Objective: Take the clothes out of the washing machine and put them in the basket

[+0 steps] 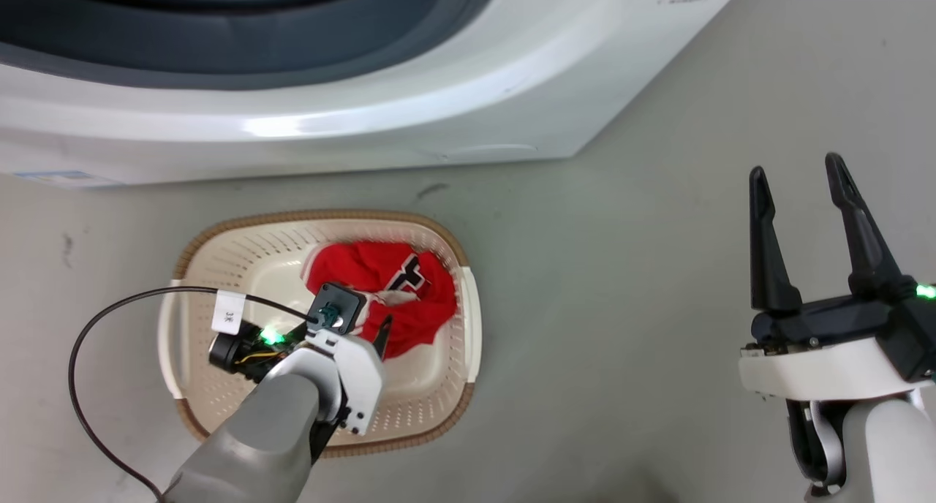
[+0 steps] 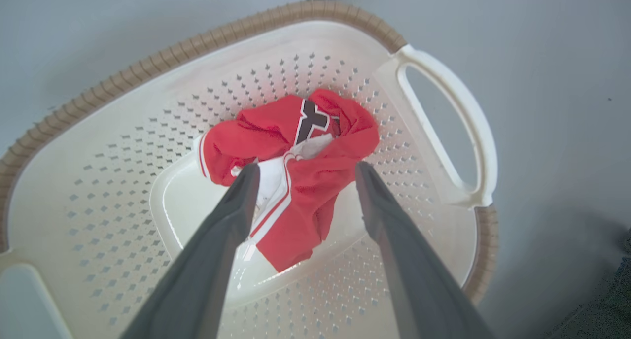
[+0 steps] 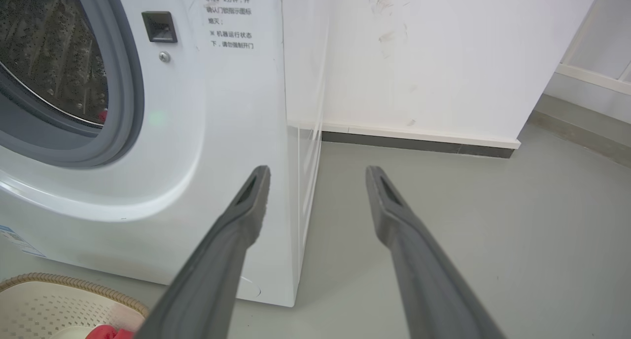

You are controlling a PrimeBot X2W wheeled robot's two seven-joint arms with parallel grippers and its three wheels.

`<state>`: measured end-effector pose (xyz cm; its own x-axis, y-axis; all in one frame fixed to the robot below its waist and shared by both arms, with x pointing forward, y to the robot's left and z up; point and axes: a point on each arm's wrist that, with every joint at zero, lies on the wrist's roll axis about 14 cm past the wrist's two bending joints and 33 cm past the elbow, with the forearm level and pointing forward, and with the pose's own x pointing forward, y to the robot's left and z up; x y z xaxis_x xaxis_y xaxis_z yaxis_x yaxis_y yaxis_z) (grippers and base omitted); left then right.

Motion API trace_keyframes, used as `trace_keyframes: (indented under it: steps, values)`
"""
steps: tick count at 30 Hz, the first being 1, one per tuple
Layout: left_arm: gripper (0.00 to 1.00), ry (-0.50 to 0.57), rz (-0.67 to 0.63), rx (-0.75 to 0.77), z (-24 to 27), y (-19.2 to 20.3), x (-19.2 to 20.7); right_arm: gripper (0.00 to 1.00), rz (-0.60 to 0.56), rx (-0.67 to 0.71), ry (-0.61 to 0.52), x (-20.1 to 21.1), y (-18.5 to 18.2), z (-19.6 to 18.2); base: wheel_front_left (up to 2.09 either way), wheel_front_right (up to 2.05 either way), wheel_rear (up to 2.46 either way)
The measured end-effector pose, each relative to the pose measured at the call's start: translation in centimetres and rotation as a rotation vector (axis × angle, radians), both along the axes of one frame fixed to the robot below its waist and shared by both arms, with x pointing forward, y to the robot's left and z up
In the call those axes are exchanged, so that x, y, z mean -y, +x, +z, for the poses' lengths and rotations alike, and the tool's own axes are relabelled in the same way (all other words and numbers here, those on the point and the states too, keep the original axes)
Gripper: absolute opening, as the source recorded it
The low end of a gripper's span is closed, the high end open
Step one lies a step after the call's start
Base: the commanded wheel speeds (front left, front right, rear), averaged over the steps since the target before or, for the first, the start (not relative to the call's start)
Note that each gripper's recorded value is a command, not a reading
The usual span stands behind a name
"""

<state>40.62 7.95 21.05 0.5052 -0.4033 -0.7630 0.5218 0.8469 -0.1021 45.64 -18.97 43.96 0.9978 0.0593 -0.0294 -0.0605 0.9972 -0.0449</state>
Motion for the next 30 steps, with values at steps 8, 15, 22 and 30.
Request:
trace_keyframes:
  steps: [8, 15, 22, 30]
  values:
    - [1.0, -0.095, 0.158, 0.216, 7.2, 2.4, -0.8, 1.0, 0.029, 0.046, 0.02, -1.3, -1.8, 2.6, 0.0, 0.0, 0.0]
    - [1.0, -0.158, 0.295, 0.408, 13.4, 3.0, -2.8, 1.0, 0.05, 0.096, 0.027, -2.0, -3.2, 5.0, 0.0, 0.0, 0.0]
    - [1.0, -0.211, 0.415, 0.592, 19.2, 2.5, -4.9, 1.0, 0.065, 0.129, 0.032, -2.6, -4.5, 6.5, 0.0, 0.0, 0.0]
    - [1.0, -0.239, 0.539, 0.768, 24.6, 1.7, -7.4, 1.0, 0.074, 0.152, 0.034, -2.9, -6.0, 7.6, 0.0, 0.0, 0.0]
